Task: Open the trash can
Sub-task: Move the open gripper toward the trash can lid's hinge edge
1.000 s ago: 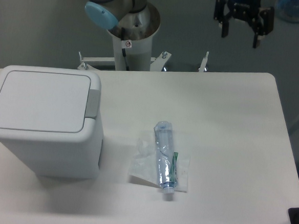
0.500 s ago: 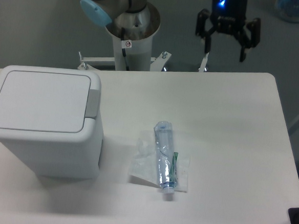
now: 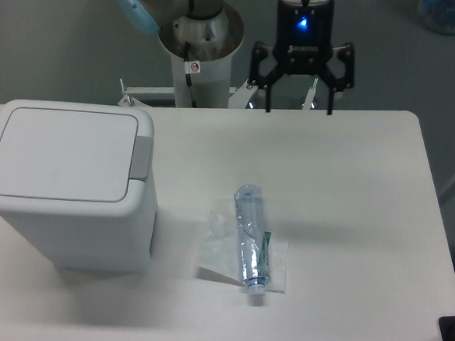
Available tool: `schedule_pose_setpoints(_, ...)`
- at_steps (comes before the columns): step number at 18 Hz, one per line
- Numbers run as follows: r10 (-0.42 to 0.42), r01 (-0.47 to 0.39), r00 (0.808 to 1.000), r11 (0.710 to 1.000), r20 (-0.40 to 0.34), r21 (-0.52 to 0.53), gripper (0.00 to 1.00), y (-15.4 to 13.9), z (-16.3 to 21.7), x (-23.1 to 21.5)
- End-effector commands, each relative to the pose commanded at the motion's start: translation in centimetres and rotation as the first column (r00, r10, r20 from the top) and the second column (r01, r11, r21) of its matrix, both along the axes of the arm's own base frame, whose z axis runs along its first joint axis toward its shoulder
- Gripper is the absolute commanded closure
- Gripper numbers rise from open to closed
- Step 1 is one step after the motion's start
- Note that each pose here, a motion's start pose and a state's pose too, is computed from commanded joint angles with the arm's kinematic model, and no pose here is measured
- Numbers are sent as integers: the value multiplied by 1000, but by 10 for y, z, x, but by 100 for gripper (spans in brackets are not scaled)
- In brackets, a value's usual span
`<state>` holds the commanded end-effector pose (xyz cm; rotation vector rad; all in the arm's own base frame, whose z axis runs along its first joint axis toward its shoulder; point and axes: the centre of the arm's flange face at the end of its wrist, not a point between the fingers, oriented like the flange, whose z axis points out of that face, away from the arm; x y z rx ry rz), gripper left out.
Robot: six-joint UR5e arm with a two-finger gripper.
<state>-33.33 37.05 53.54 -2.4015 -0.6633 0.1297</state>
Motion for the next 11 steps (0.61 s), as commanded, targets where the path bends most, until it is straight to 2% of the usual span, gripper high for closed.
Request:
schedule_pose_setpoints(4,-62,61,997,998,35,15,0,31,-12,19)
schedule_pose_setpoints(7,-116,116,993,993,23,24,0,54,-19,34)
schedule_pose_setpoints(11,-148,146,988,988,44,42,0,67,-22,49)
